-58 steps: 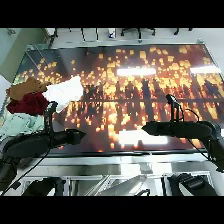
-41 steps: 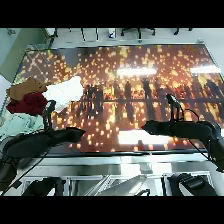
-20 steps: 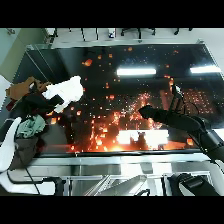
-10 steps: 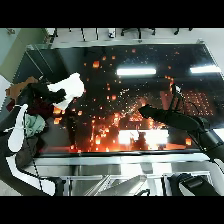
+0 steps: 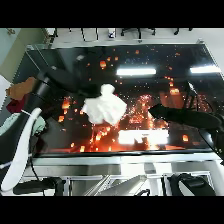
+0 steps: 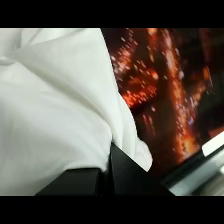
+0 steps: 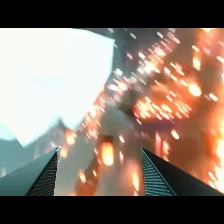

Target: Fold the shirts.

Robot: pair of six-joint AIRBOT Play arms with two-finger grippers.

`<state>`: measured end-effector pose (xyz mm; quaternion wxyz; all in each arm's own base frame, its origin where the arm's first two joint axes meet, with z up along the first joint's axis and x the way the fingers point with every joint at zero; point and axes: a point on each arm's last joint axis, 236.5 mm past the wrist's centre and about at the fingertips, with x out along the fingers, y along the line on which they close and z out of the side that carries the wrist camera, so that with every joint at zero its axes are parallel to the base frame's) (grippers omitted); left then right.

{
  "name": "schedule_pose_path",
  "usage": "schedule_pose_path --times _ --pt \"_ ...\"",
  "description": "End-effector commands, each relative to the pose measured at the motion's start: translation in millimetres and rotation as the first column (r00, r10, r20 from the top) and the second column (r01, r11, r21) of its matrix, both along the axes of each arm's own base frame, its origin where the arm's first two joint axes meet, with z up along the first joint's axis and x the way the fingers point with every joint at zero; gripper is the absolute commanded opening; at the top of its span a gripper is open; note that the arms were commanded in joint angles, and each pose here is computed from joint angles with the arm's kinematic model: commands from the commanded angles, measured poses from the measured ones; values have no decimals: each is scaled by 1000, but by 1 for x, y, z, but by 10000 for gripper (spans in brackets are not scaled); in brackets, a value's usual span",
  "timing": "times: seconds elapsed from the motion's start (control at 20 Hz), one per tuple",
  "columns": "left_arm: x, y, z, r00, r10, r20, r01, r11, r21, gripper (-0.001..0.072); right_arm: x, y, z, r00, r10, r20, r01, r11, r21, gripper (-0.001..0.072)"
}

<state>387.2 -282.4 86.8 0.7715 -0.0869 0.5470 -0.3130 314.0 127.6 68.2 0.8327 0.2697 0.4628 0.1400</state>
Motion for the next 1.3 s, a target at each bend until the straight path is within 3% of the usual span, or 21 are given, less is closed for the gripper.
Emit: schedule_pose_path --times 0.0,0.1,0.15,0.2,0.25,0.5,0.75,1.05,1.25 --pt "-73 -54 -28 989 -125 -77 126 992 6 13 -30 -18 -12 992 29 -125 -33 999 -34 571" --pt "-92 -63 -55 985 -124 -123 128 992 22 16 -39 -23 -23 983 42 -178 -54 997 -62 571" --pt "-97 -64 -65 984 -123 -131 127 991 28 177 -40 -24 -29 980 43 -196 -57 996 -63 571" --pt "-100 -63 -72 983 -119 -141 125 992 33 577 -41 -24 -34 976 43 -213 -58 996 -61 571" --pt "-100 -58 -74 981 -105 -162 113 993 40 696 -40 -24 -39 972 44 -230 -59 996 -59 571" --pt "-77 20 -42 963 -78 -258 108 989 105 696 -39 -24 -57 957 65 -281 -86 994 -64 570" --pt "-67 108 -89 938 205 -281 -172 975 138 696 -66 27 -98 917 187 -352 -162 982 100 570" --pt "-86 71 -185 885 296 -359 -300 953 46 695 -75 90 -159 882 250 -401 -230 968 97 570" --pt "-94 23 -199 910 178 -374 -169 984 56 694 -70 116 -173 850 304 -429 -295 951 89 570"
